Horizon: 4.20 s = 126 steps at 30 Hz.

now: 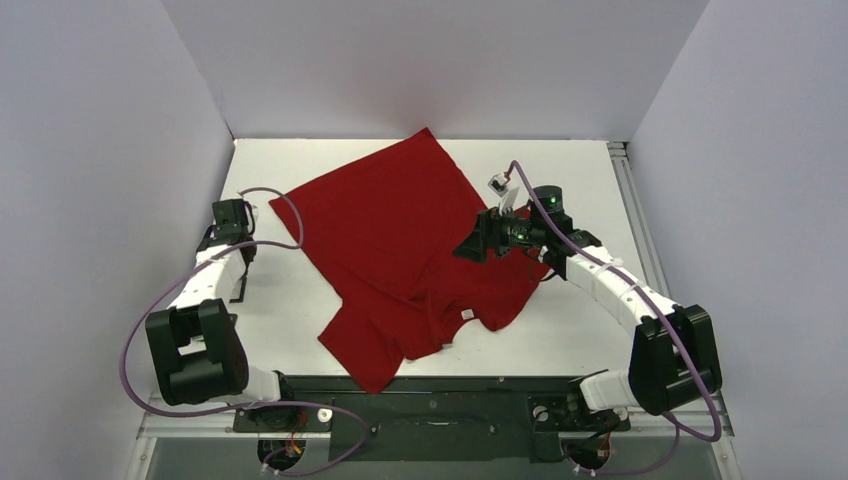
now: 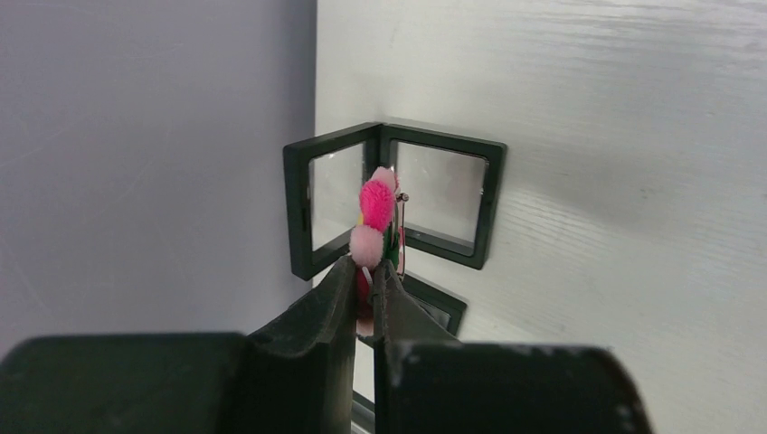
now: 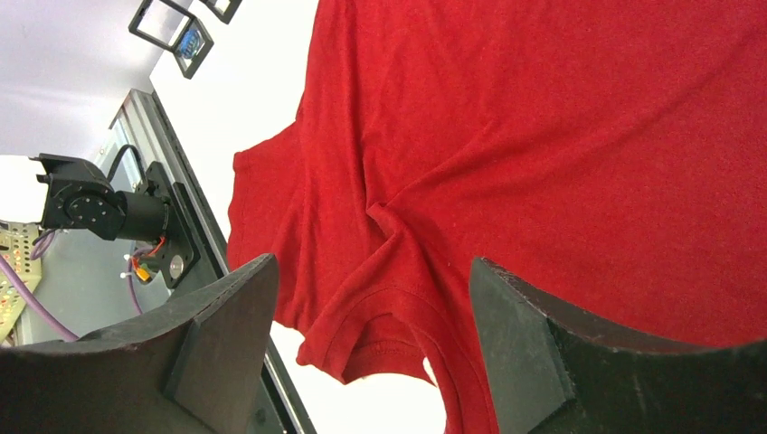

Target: Remove the brooch from the garment

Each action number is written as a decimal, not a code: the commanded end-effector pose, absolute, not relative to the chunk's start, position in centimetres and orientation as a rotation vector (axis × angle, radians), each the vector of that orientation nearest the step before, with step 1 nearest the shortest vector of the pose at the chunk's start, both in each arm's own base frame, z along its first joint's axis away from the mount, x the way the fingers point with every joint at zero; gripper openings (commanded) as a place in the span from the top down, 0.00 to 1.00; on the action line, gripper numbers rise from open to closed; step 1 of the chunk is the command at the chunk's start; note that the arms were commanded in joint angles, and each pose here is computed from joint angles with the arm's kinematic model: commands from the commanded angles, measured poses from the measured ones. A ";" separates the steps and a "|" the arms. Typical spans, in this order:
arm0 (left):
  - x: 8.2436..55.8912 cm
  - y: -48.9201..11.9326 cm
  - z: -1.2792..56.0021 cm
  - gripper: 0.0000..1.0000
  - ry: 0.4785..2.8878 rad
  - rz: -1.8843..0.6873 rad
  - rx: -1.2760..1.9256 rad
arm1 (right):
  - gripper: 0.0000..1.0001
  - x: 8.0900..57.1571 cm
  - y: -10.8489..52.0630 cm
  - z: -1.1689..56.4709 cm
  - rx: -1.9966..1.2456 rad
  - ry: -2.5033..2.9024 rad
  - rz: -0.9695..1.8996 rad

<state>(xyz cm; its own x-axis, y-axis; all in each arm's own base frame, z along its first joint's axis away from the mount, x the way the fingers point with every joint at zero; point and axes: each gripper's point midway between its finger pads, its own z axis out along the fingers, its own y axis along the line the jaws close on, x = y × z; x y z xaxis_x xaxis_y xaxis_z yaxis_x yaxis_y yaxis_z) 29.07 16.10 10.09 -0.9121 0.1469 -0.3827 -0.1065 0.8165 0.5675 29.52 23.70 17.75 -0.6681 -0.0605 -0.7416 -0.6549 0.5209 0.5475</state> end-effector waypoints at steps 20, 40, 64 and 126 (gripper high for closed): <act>30.0 18.8 6.9 0.94 2.592 1.005 0.102 | 0.28 30.2 24.2 18.9 -0.653 2.056 1.109; 29.3 16.1 4.7 0.66 2.705 0.791 0.178 | 0.28 29.8 24.7 18.8 -0.700 2.059 1.094; 30.2 11.0 8.0 0.01 2.679 0.469 0.317 | 0.28 29.6 23.0 16.6 -0.823 2.170 0.897; 15.8 -26.1 3.0 0.04 1.975 -0.493 1.945 | 0.42 44.8 -3.4 3.1 -0.851 2.796 -0.376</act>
